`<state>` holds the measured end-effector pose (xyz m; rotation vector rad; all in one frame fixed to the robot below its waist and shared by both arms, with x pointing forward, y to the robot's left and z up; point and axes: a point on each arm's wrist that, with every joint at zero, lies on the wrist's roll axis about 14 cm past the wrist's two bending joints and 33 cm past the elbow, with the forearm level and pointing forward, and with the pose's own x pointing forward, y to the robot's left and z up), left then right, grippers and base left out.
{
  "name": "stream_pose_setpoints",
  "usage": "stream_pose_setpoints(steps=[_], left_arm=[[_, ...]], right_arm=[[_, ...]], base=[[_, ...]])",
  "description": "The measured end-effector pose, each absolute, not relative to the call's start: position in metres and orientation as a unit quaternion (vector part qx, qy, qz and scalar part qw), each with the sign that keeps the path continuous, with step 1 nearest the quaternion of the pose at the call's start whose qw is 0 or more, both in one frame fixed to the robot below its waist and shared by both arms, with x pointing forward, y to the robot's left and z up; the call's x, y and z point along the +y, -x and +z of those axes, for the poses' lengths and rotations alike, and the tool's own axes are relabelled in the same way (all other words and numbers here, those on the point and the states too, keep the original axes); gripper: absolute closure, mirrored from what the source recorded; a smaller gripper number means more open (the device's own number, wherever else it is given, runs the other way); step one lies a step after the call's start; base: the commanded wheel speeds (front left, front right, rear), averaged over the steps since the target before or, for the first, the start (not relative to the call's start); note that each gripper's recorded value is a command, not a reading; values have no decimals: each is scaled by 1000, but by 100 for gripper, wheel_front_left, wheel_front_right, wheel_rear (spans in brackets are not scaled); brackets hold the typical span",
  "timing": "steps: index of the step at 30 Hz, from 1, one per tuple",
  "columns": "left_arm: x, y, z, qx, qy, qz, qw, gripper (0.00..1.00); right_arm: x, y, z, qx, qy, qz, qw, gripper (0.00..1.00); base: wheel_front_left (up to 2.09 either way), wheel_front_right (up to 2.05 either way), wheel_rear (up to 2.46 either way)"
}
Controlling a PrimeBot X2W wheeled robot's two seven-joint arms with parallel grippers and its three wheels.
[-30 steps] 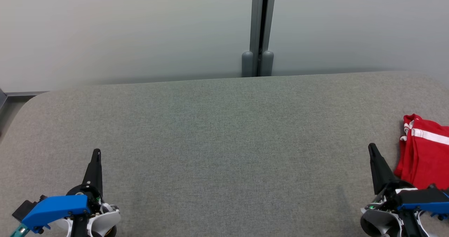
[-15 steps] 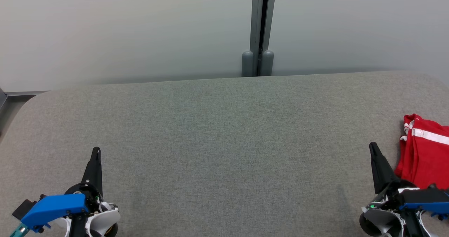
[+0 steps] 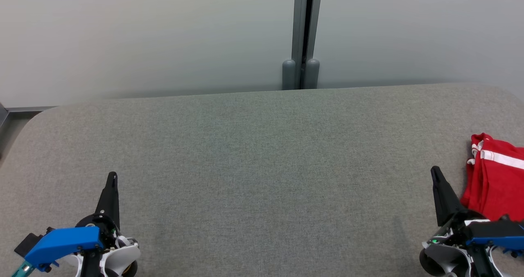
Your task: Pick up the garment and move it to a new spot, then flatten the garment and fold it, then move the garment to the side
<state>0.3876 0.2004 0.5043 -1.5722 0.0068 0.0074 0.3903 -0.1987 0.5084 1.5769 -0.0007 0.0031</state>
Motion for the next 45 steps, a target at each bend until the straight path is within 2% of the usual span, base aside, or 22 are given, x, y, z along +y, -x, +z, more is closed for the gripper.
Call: stream_pose_setpoints(steps=[45], left_arm=[[200, -388, 504, 3, 708, 3, 707, 100]], right_arm=[[-199, -390, 508, 0, -709, 1, 705, 100]], base=[[0, 0, 0]])
